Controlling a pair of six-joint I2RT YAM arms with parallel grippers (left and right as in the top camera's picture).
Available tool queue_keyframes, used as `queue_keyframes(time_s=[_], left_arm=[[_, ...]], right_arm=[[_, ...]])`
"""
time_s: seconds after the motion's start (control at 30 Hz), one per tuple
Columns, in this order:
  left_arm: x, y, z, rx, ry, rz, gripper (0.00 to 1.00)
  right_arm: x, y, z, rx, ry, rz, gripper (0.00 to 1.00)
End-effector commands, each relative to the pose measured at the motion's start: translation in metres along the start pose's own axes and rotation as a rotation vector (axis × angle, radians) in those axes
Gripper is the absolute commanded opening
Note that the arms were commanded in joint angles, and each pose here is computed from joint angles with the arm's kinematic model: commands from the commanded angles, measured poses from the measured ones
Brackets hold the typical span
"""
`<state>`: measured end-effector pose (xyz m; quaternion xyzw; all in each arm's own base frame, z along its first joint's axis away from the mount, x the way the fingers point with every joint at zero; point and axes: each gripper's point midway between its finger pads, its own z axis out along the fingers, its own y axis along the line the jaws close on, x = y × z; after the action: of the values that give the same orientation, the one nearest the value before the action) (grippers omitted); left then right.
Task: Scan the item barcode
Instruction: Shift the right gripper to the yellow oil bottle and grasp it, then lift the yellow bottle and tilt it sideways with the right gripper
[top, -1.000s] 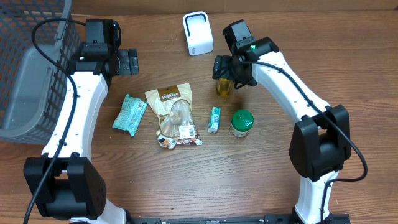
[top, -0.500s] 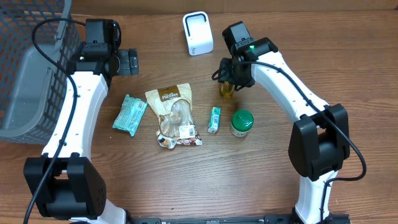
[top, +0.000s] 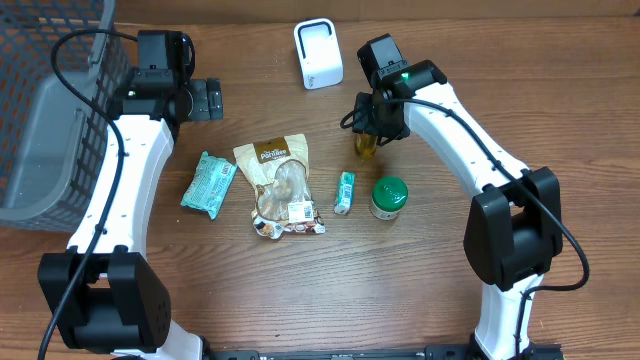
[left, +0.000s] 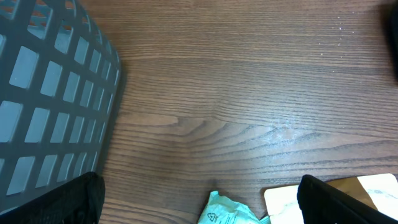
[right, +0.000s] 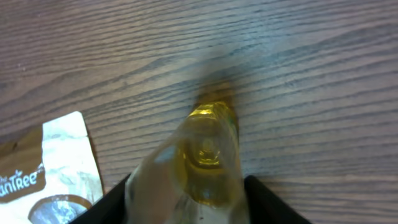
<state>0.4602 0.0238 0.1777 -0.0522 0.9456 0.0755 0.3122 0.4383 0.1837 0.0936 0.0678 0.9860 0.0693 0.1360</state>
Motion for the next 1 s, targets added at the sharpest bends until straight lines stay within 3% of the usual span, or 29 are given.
queue_keyframes(time_s=[0.0,0.3,0.53,0.67,0.7,0.87,0.97], left_arm=[[-0.012,0.0,-0.011,0.001,-0.038,0.018,1.0],[-0.012,0.0,-0.011,0.001,-0.038,0.018,1.0],[-0.012,0.0,-0.011,0.001,-0.038,0.018,1.0],[-0.012,0.0,-0.011,0.001,-0.038,0.018,1.0],[-0.012,0.0,-0.011,0.001,-0.038,0.018,1.0],[-0.012,0.0,-0.011,0.001,-0.038,0.018,1.0],[-0.012,0.0,-0.011,0.001,-0.038,0.018,1.0]], right_arm=[[-0.007,0.001,-0.006,0.0,-0.031,-0.001,0.53],[-0.01,0.002,-0.005,-0.004,-0.044,-0.002,0.58],[-0.009,0.002,-0.005,-0.003,-0.039,-0.002,0.48],[-0.008,0.002,-0.01,-0.029,-0.025,0.008,0.37],[-0.011,0.005,-0.018,-0.077,-0.018,0.021,0.33],[-0.022,0.014,-0.054,-0.297,0.007,0.043,0.33],[-0.021,0.028,-0.096,-0.61,0.076,0.013,0.33]])
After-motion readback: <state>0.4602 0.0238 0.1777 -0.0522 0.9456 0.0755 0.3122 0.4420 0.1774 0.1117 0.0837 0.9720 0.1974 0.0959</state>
